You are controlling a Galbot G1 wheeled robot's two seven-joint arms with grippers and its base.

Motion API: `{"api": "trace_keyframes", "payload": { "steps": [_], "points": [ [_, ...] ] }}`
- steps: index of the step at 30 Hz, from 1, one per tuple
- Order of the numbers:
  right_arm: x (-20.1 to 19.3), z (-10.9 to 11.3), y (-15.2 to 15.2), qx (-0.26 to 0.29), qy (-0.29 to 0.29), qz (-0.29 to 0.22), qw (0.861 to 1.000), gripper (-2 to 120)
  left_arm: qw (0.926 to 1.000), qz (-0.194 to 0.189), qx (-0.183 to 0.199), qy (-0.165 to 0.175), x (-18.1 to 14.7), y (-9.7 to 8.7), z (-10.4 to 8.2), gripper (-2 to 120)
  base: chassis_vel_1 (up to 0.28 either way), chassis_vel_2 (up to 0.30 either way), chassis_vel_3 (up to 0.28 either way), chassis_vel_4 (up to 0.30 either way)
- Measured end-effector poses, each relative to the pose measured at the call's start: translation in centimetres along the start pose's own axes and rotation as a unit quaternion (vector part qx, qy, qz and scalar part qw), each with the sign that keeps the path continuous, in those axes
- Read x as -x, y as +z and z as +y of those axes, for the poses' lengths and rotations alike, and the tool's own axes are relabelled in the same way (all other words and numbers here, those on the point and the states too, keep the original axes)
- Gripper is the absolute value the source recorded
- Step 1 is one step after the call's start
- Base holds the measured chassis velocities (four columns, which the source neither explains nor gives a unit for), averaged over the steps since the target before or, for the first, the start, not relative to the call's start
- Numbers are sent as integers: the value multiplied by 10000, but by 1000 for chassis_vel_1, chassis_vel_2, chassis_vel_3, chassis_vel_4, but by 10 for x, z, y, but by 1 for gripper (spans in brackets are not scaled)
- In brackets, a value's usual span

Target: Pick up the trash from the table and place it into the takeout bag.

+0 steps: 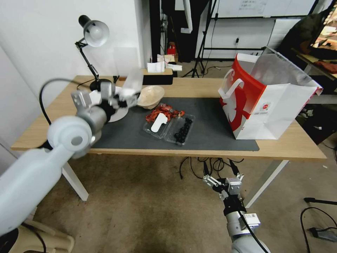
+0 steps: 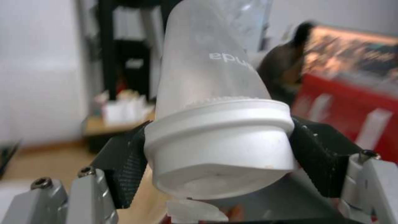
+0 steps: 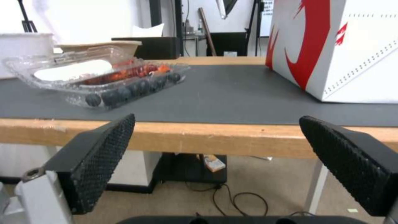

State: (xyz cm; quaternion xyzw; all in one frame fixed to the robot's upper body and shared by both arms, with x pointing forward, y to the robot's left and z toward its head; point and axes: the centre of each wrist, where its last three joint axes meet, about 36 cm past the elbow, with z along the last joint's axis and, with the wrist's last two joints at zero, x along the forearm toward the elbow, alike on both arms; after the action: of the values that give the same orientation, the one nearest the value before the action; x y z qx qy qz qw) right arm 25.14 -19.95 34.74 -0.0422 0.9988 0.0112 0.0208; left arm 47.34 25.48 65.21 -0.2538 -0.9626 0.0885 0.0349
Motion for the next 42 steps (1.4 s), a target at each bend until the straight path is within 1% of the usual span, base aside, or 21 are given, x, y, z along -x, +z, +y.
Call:
{"api": "trace_keyframes", "payload": {
  "steps": [1, 2, 3, 5, 6, 7, 9, 10, 12, 13, 14, 17, 18, 21, 22, 23, 26, 27, 30, 39, 42],
  "points": [
    [0, 0, -1, 2, 17, -11, 10000, 100, 9985, -98, -34, 536, 20, -19, -11, 74, 0, 0, 0, 0],
    [-1, 1, -1, 1, 35, -7, 10000, 100, 9958, -206, -50, 888, 40, -28, -22, 74, 0, 0, 0, 0],
    [-1, 1, -1, 1, 35, -7, 10000, 100, 9958, -206, -50, 888, 40, -28, -22, 74, 0, 0, 0, 0],
    [-2, 0, 0, -25, 62, 9, 10000, 100, 9896, -402, -37, 1382, 83, -45, -42, 74, 0, 0, 0, 0],
    [-2, 0, 0, -25, 62, 9, 10000, 100, 9896, -402, -37, 1382, 83, -45, -42, 74, 0, 0, 0, 0],
    [-3, 1, 0, -26, 84, 18, 10000, 100, 9853, -408, -42, 1656, 108, -49, -58, 74, 0, 0, 0, 0],
    [-5, 1, 1, -12, 142, 23, 9999, 100, 9806, -358, 8, 1928, 147, -56, -81, 74, 0, 0, 0, 0],
    [-5, 1, 1, -12, 142, 23, 9999, 100, 9806, -358, 8, 1928, 147, -56, -81, 74, 0, 0, 0, 0],
    [-6, 2, 1, 0, 176, 25, 9998, 100, 9773, -305, 43, 2098, 174, -62, -100, 74, 0, 0, 0, 0],
    [-8, 2, 0, 3, 202, 14, 9998, 100, 9744, -249, 134, 2230, 197, -68, -117, 74, 0, 0, 0, 0],
    [-8, 2, 0, 3, 202, 14, 9998, 100, 9744, -249, 134, 2230, 197, -68, -117, 74, 0, 0, 0, 0],
    [-9, 2, -3, 8, 223, -14, 9997, 100, 9651, -109, 569, 2556, 237, -69, -159, 74, 0, 0, 0, 0],
    [-9, 2, -3, 8, 223, -14, 9997, 100, 9651, -109, 569, 2556, 237, -69, -159, 74, 0, 0, 0, 0],
    [-9, 1, -5, 4, 251, -49, 9997, 100, 9555, 76, 1049, 2757, 273, -62, -188, 74, 0, 0, 0, 0],
    [-9, 0, -5, 6, 258, -58, 9996, 100, 9545, 112, 1111, 2764, 282, -59, -195, 74, 0, 0, 0, 0],
    [-9, 0, -5, 6, 258, -58, 9996, 100, 9545, 112, 1111, 2764, 282, -59, -195, 74, 0, 0, 0, 0],
    [-11, -1, -2, 25, 279, -74, 9996, 100, 9530, 109, 1246, 2759, 302, -50, -216, 74, 0, 0, 0, 0],
    [-11, -1, -2, 25, 279, -74, 9996, 100, 9530, 109, 1246, 2759, 302, -50, -216, 74, 0, 0, 0, 0],
    [-12, -4, 0, 40, 294, -67, 9995, 100, 9498, 171, 1387, 2800, 315, -40, -230, 74, 0, 0, 0, 0],
    [-11, -8, 6, 67, 286, -60, 9995, 100, 9414, 307, 1778, 2849, 325, -17, -236, 74, 0, 0, 0, 0],
    [-11, -7, 7, 86, 268, -58, 9996, 100, 9424, 329, 1787, 2807, 324, -14, -235, 74, 0, 0, 0, 0]
  ]
}}
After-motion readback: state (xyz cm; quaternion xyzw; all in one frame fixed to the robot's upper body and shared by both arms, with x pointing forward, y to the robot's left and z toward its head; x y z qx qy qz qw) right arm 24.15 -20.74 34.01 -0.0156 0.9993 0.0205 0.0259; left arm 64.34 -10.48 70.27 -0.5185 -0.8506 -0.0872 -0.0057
